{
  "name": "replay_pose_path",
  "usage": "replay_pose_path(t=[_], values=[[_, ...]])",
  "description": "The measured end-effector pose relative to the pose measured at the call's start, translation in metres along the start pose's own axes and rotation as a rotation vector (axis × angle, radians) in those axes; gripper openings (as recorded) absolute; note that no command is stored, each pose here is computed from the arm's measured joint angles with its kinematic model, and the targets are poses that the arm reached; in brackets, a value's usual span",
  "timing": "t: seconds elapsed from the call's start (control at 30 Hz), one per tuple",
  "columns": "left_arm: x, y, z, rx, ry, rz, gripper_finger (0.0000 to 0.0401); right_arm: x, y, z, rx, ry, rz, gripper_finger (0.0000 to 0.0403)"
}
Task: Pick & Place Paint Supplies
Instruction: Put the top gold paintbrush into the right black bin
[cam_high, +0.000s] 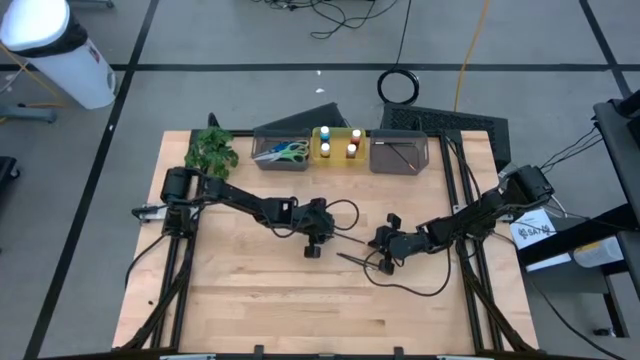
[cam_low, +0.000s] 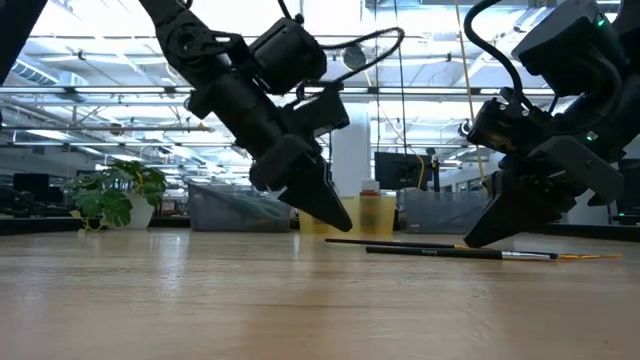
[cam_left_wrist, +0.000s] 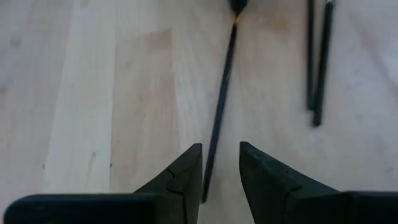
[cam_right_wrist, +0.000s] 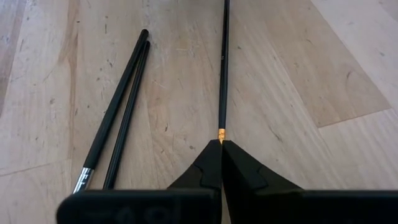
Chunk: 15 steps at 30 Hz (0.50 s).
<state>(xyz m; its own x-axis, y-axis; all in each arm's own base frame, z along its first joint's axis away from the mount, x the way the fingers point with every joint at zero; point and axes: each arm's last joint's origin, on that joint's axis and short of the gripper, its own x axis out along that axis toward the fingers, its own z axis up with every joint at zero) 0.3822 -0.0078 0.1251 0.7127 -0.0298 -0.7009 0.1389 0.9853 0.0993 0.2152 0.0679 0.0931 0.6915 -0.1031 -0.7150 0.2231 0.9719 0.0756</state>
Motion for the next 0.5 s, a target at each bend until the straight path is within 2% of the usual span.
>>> replay_pose_path(t=[0.2, 0.4, 0.5], values=[[0.018, 0.002, -0.013, -0.013, 0.038, 0.034, 0.0118, 0.000, 0.000, 0.000, -0.003, 0.000, 0.002, 0.0000], [0.024, 0.005, -0.023, -0.041, 0.075, -0.014, 0.0115, 0.000, 0.000, 0.000, -0.003, 0.000, 0.002, 0.0000], [0.025, 0.004, -0.026, -0.044, 0.104, -0.031, 0.0083, 0.000, 0.000, 0.000, -0.003, 0.000, 0.002, 0.0000]])
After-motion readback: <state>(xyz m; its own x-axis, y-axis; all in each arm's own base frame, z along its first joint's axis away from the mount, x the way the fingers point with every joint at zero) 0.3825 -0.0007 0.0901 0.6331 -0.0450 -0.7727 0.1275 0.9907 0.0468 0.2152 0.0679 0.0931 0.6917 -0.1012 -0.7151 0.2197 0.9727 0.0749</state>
